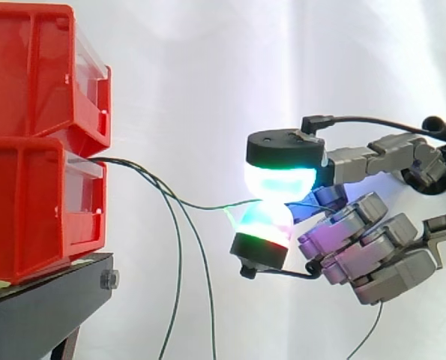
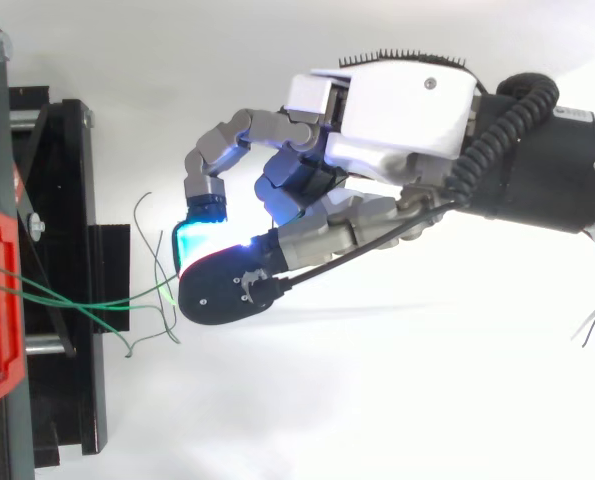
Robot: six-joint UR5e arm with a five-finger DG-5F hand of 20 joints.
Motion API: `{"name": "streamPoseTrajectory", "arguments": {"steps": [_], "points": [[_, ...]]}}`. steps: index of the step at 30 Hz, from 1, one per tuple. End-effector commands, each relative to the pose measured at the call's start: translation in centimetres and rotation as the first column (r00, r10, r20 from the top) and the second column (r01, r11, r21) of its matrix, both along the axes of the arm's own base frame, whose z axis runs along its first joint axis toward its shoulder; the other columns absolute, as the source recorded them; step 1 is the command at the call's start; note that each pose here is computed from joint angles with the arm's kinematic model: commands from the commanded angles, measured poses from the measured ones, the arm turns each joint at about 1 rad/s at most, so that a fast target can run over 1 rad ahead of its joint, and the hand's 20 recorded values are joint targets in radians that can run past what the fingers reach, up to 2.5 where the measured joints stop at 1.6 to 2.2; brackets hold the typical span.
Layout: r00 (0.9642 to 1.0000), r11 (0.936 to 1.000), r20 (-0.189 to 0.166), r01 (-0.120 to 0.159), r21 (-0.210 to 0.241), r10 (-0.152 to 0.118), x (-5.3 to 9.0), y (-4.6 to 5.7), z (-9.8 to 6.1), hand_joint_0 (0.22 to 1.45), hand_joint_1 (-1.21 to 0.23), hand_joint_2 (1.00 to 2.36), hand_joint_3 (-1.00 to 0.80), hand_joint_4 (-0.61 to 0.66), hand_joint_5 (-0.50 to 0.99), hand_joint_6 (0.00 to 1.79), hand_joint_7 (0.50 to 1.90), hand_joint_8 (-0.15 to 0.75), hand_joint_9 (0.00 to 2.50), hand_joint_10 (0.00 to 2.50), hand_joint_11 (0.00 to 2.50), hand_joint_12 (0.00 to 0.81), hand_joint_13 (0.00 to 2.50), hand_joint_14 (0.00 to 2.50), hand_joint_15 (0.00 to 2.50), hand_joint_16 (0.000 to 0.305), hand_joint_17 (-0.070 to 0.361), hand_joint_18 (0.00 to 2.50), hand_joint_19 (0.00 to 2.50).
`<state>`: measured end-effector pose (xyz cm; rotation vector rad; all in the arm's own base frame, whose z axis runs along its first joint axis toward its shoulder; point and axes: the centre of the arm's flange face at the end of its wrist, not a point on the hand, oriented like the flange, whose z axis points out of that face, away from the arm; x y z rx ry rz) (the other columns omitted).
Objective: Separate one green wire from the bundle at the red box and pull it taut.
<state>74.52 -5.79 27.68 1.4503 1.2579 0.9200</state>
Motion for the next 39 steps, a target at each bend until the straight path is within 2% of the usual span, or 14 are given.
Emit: {"name": "streamPoseTrajectory", "arguments": {"steps": [1,4,7,17,18,20,22,25,27,28,29,30,34,39], "points": [[0.9988,1.0,0.048,0.0,0.006,0.0,0.3,0.0,-0.9,0.63,-0.82,1.02,-0.01,-0.09,-0.11,0.92,1.19,0.307,1.0,2.5,1.35,0.365,1.14,2.5,1.13,0.051,0.115,1.65,1.63],[0.9933,0.9999,0.115,-0.004,0.012,0.003,1.1,0.2,-0.5,0.63,-0.82,1.02,-0.01,-0.08,-0.11,0.92,1.2,0.303,1.0,2.5,1.35,0.362,1.14,2.5,1.13,0.051,0.114,1.65,1.63],[0.9916,1.0,0.129,-0.005,0.008,0.004,1.2,0.2,-0.4,0.63,-0.82,1.02,-0.01,-0.08,-0.11,0.92,1.21,0.304,0.99,2.5,1.37,0.36,1.13,2.5,1.15,0.051,0.114,1.65,1.65],[0.9904,0.9996,0.138,-0.006,-0.026,0.01,1.3,0.2,-0.7,0.63,-0.81,1.02,-0.02,-0.08,-0.11,0.92,1.21,0.301,0.97,2.5,1.36,0.359,1.12,2.5,1.15,0.049,0.11,1.64,1.7],[0.9917,0.9996,0.128,-0.007,-0.028,0.01,1.1,0.2,-1.1,0.63,-0.81,1.02,-0.02,-0.08,-0.11,0.92,1.22,0.299,0.97,2.5,1.35,0.358,1.12,2.5,1.15,0.049,0.11,1.64,1.69],[0.9954,0.9996,0.095,-0.007,-0.026,0.009,0.2,0.0,-3.2,0.63,-0.81,1.02,-0.02,-0.08,-0.11,0.92,1.21,0.299,0.97,2.5,1.36,0.358,1.12,2.5,1.15,0.049,0.11,1.64,1.7],[0.9952,0.9997,0.097,-0.008,-0.023,0.01,-0.1,0.0,-4.0,0.63,-0.81,1.02,-0.02,-0.08,-0.11,0.92,1.21,0.3,0.97,2.5,1.35,0.357,1.12,2.5,1.15,0.049,0.109,1.64,1.7],[0.9903,0.9997,0.138,-0.009,-0.022,0.012,0.2,0.2,-4.1,0.63,-0.81,1.02,-0.02,-0.08,-0.11,0.92,1.21,0.299,0.97,2.5,1.39,0.357,1.12,2.5,1.15,0.049,0.111,1.64,1.7],[0.9831,0.9998,0.183,-0.007,-0.02,0.01,0.6,0.1,-4.1,0.63,-0.81,1.02,-0.02,-0.08,-0.11,0.92,1.21,0.298,0.97,2.5,1.34,0.359,1.12,2.5,1.15,0.049,0.109,1.64,1.7],[0.9809,0.9998,0.194,-0.007,-0.018,0.01,0.6,0.1,-4.2,0.63,-0.81,1.02,-0.02,-0.08,-0.11,0.92,1.21,0.299,0.97,2.5,1.39,0.357,1.12,2.5,1.15,0.049,0.109,1.64,1.7],[0.9809,0.9998,0.194,-0.007,-0.018,0.01,0.6,0.1,-4.2,0.63,-0.81,1.02,-0.02,-0.08,-0.11,0.92,1.21,0.307,0.97,2.5,1.34,0.356,1.12,2.5,1.15,0.049,0.109,1.64,1.7],[0.9782,0.9998,0.208,-0.007,-0.018,0.01,0.6,0.1,-4.6,0.63,-0.81,1.02,-0.02,-0.08,-0.11,0.92,1.21,0.297,0.97,2.5,1.35,0.357,1.12,2.5,1.15,0.049,0.11,1.64,1.7],[0.9745,0.9999,0.224,-0.005,-0.014,0.008,0.5,0.2,-5.1,0.63,-0.81,1.02,-0.01,-0.08,-0.11,0.92,1.22,0.307,0.97,2.5,1.37,0.365,1.12,2.5,1.14,0.049,0.111,1.64,1.69],[0.9769,0.9998,0.214,-0.005,-0.017,0.008,0.2,0.1,-5.5,0.63,-0.81,1.02,-0.02,-0.09,-0.12,0.92,1.22,0.298,0.97,2.5,1.37,0.357,1.12,2.5,1.14,0.049,0.11,1.64,1.69]]}}
